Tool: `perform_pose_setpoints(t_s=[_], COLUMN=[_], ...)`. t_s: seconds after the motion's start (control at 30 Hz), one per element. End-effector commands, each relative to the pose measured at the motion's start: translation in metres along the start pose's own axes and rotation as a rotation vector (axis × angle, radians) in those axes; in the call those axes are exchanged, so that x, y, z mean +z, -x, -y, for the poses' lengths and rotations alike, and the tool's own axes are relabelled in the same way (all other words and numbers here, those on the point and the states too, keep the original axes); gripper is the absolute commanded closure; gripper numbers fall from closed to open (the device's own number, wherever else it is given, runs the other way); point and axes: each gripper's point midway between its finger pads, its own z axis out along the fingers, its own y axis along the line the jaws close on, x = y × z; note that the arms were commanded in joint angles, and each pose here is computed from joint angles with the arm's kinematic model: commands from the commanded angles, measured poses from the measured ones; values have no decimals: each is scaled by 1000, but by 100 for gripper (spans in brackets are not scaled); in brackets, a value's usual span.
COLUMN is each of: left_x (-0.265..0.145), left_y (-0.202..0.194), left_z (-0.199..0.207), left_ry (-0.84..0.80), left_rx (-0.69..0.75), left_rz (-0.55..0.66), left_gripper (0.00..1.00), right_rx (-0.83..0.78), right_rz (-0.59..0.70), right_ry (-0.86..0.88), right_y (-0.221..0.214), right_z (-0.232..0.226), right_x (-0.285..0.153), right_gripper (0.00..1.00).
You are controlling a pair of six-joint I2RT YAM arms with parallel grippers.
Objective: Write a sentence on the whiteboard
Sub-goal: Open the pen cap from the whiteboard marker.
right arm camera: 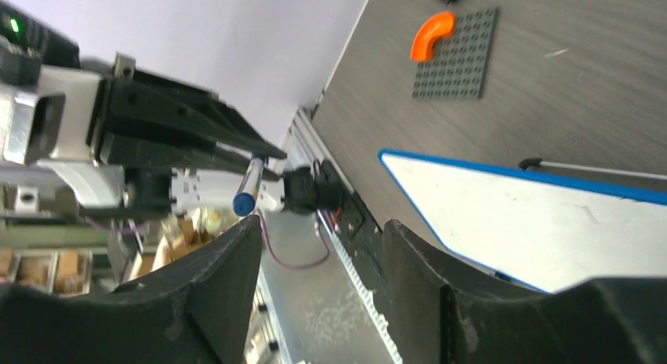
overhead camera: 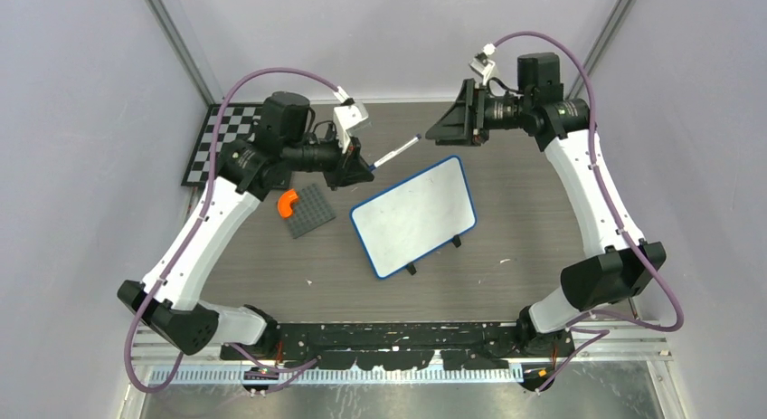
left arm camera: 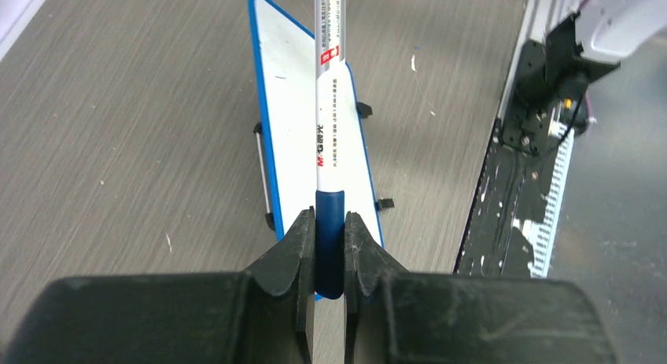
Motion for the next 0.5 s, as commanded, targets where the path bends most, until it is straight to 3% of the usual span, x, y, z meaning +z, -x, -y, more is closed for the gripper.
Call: perform_pose_setpoints(t_s=[0.0,0.3,0.47], left_x=[-14,-10,-6], left_y=[-8,-11,-7], left_z=[20,33,47], left_ry=[-89,-178,-261], left_rx=[97,85,60], left_rz=[-48,-44,-32], left_gripper=[100,100,100], right_rx=[-143,-208,-229], right_rz=[-101,-201,-233], right_ry=[111,126,122], right_y=[-37,-89,-99], right_z=[-36,-47,-53], right_x=[-10,5,21], right_gripper=[34,31,35])
